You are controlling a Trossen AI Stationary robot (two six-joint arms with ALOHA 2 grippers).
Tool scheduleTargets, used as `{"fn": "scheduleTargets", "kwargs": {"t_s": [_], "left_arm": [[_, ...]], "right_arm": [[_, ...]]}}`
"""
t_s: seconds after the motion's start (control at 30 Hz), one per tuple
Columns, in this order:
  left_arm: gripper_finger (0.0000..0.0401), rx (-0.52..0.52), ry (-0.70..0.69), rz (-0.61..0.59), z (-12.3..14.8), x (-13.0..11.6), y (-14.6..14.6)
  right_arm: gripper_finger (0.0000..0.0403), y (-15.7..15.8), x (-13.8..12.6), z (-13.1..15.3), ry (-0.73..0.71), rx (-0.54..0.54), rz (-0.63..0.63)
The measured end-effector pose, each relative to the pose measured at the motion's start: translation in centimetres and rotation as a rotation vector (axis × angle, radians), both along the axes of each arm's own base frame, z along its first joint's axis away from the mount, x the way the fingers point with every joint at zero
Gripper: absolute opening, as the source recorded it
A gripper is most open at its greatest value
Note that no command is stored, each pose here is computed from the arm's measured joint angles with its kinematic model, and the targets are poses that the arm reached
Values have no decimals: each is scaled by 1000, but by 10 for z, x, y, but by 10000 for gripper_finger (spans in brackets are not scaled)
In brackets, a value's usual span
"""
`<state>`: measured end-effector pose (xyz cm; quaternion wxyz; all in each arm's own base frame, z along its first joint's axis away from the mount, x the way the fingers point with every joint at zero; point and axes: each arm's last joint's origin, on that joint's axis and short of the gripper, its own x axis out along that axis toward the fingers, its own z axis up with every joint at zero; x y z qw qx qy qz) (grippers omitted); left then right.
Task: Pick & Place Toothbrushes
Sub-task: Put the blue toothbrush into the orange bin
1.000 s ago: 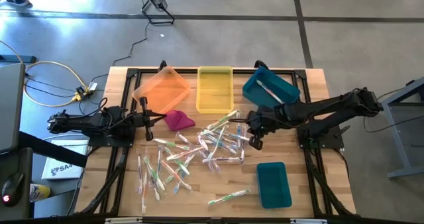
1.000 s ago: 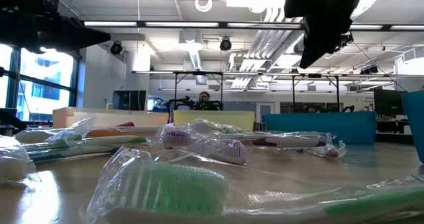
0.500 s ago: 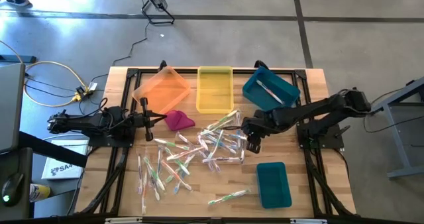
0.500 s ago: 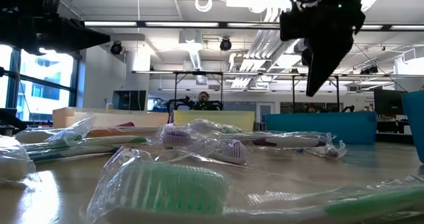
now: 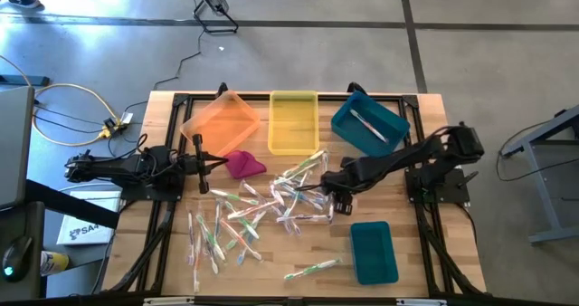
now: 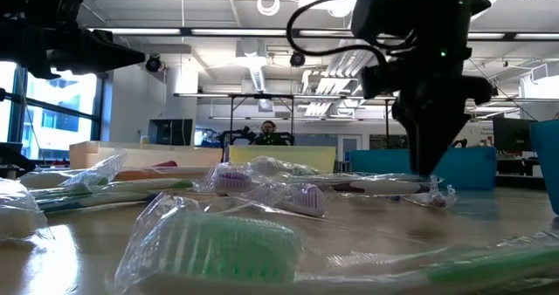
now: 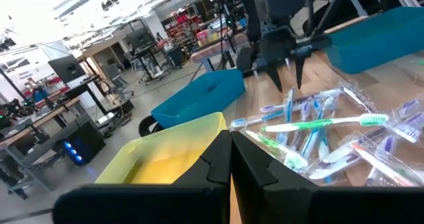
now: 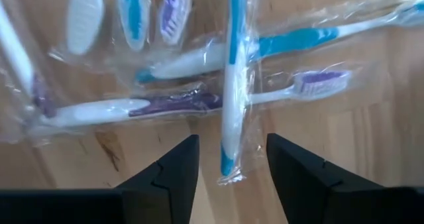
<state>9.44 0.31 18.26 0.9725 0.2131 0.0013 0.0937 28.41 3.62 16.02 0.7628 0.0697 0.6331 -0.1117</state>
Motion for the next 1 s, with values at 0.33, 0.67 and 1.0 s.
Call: {"fn": "scheduleTargets", "kwargs": {"t_s": [0.33, 0.67, 1.0], "left_arm": [[0, 0, 4, 0, 0, 0, 0], [0, 1, 7, 0, -1, 0, 0], [0, 1, 7, 0, -1, 0, 0]], "right_arm": [[169, -1, 7, -15, 10, -39, 10], [99, -1, 7, -15, 10, -35, 11], [18, -1, 6, -15, 23, -28, 12]]}}
